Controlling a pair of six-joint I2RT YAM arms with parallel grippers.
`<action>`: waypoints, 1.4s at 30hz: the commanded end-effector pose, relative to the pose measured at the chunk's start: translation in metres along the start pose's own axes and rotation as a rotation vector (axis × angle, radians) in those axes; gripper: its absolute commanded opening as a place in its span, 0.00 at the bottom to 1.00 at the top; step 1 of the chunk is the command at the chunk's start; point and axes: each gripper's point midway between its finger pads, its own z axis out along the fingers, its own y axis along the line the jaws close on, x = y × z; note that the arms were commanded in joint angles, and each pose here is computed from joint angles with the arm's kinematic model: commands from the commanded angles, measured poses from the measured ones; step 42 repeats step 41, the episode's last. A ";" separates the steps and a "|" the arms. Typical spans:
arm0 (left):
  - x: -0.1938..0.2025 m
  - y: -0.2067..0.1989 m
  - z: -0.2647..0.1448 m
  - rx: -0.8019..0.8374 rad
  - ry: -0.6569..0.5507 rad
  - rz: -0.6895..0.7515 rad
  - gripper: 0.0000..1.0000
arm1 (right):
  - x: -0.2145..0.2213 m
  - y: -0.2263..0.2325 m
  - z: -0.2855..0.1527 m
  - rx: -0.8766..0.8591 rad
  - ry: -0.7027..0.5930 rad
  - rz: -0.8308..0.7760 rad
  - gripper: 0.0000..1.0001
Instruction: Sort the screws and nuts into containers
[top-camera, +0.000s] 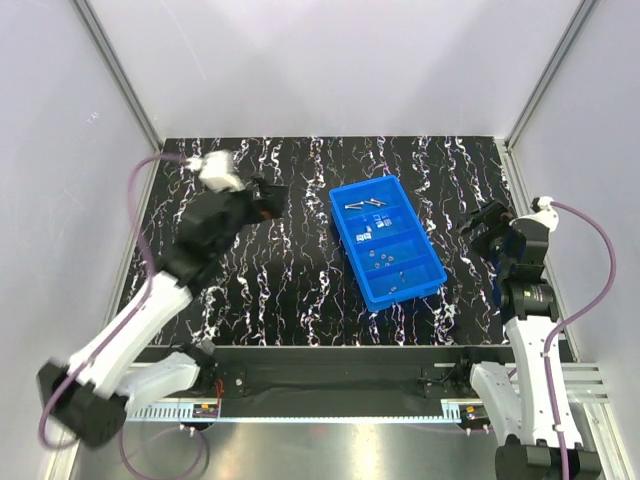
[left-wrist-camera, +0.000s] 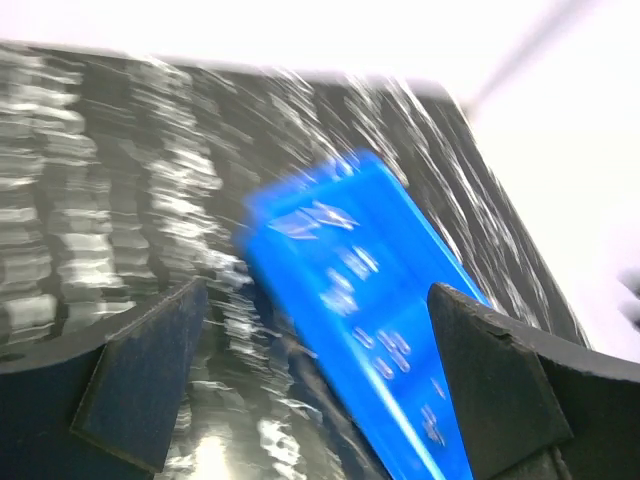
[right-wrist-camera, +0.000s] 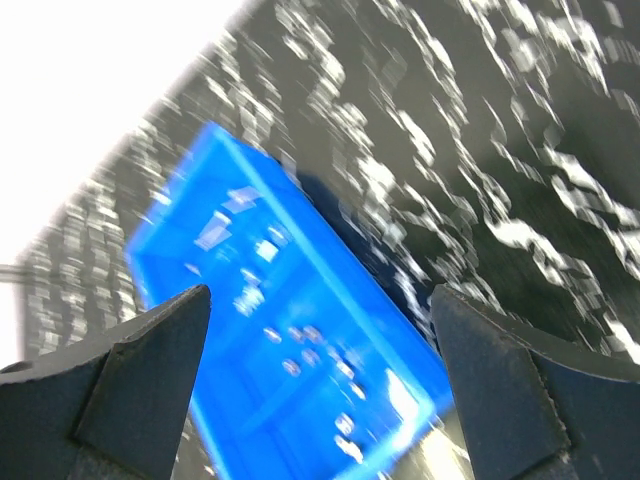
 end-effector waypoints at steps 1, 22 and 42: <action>-0.015 0.036 -0.046 -0.092 -0.070 -0.085 0.99 | -0.056 0.047 -0.023 -0.173 -0.191 -0.004 1.00; 0.066 0.148 -0.181 -0.373 -0.326 -0.417 0.99 | 0.034 0.006 -0.046 -0.337 -0.190 0.019 1.00; 0.073 0.151 -0.178 -0.402 -0.290 -0.411 0.99 | 0.032 0.011 -0.044 -0.328 -0.156 0.000 1.00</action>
